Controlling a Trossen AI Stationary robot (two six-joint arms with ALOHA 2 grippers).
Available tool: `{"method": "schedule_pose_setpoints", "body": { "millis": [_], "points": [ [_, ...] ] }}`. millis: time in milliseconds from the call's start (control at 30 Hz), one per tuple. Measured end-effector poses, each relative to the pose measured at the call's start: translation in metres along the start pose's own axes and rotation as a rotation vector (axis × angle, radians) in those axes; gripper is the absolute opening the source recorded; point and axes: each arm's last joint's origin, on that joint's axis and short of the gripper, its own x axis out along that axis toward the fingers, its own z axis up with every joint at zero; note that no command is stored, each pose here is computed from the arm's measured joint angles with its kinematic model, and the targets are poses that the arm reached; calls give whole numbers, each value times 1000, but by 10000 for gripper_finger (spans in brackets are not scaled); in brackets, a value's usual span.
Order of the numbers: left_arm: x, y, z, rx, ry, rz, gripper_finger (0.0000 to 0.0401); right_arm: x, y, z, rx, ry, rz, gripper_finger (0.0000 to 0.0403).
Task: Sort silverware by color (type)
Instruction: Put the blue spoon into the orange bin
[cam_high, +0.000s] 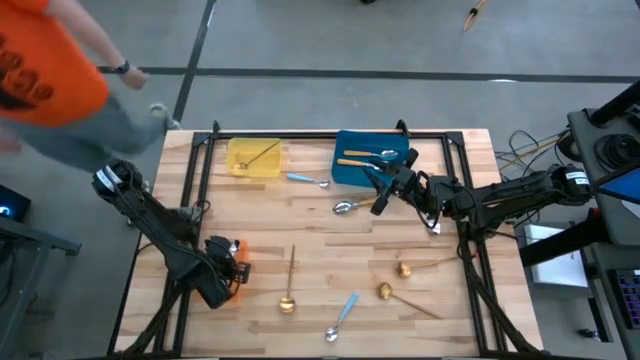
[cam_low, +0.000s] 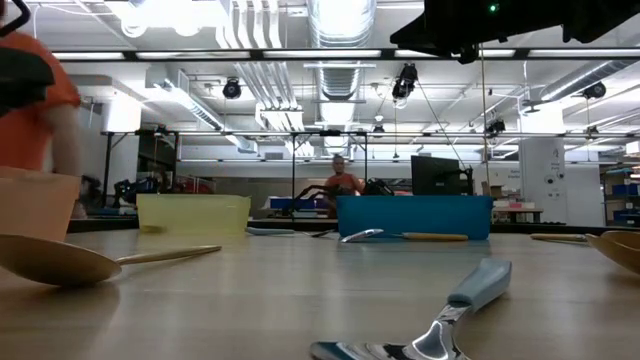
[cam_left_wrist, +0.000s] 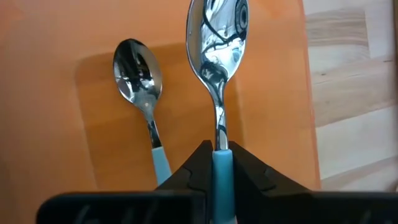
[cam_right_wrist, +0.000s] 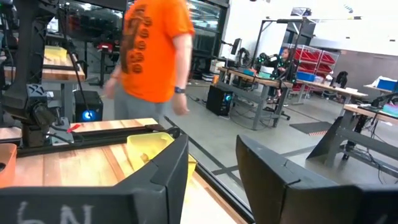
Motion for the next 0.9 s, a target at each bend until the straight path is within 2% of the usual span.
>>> {"method": "schedule_pose_setpoints", "body": {
  "millis": [900],
  "points": [
    [10, 3, -2, -40, 44, -15, 33, 0, 0, 0, 0, 1, 0, 123]
  ]
}}
